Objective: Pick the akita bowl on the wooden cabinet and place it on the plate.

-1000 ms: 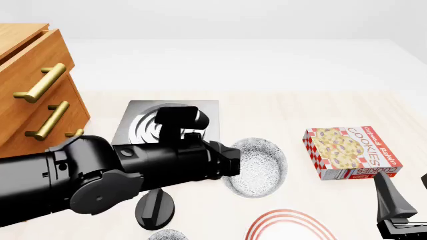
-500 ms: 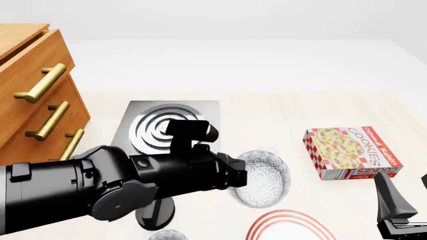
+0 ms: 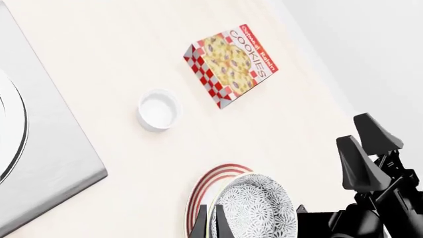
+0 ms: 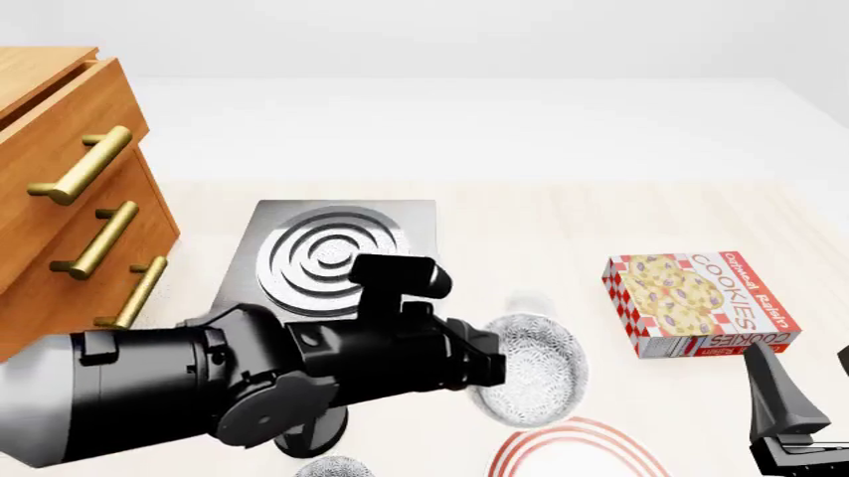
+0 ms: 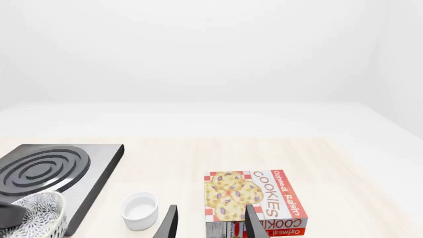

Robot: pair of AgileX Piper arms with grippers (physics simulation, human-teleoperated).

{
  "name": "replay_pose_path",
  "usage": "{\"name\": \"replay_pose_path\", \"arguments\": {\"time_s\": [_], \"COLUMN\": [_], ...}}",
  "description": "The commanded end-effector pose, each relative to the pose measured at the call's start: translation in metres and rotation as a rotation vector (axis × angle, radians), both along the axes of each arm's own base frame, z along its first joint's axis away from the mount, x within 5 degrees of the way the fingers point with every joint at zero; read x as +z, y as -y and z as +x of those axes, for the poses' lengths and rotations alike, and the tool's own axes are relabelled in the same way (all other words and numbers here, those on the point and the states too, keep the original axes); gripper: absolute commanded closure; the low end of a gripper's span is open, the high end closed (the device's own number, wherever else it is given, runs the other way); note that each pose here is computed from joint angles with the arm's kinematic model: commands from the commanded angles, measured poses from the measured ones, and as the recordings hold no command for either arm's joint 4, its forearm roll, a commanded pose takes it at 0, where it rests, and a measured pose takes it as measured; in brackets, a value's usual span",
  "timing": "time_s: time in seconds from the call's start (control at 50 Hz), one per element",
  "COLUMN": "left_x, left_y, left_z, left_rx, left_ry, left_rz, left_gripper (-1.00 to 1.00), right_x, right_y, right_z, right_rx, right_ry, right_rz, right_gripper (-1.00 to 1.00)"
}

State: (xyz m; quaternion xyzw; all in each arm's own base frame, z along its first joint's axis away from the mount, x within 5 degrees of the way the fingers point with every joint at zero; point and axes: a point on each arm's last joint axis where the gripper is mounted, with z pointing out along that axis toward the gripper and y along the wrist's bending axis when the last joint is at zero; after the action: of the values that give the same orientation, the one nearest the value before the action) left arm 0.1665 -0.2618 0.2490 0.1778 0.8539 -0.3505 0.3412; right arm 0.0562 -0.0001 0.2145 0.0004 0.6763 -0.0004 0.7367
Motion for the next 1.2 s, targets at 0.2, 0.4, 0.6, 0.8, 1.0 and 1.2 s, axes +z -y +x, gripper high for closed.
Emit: {"name": "replay_pose_path", "arguments": {"time_s": [0.2,0.4,0.6,0.8,1.0,1.2], "left_x": [-0.015,-0.019,-0.021,-0.024,-0.023,-0.025], "left_y": [0.014,0.02,0.025,0.03,0.034,0.038], "left_z": [0.001,0.0,-0.001,-0.007,-0.014,-0.022], "left_rx": [-0.004,-0.017,-0.028,-0.046,-0.068,-0.09], "left_ry": [-0.029,-0.032,-0.033,-0.042,-0.046,-0.055], "left_rz": [-0.002,0.005,0.009,0.008,0.011,0.011], "left_gripper": [1.0,1.0,1.0,1.0,1.0,1.0], "right_x": [0.0,0.0,0.0,0.0,0.0,0.0], "right_y": [0.0,0.0,0.0,0.0,0.0,0.0], "right_z": [0.0,0.0,0.0,0.0,0.0,0.0], "right_rx": [0.0,0.0,0.0,0.0,0.0,0.0], "right_ry": [0.0,0.0,0.0,0.0,0.0,0.0], "right_rz": [0.0,0.0,0.0,0.0,0.0,0.0], "right_gripper": [-1.0,-1.0,-1.0,-1.0,-1.0,-1.0]}}
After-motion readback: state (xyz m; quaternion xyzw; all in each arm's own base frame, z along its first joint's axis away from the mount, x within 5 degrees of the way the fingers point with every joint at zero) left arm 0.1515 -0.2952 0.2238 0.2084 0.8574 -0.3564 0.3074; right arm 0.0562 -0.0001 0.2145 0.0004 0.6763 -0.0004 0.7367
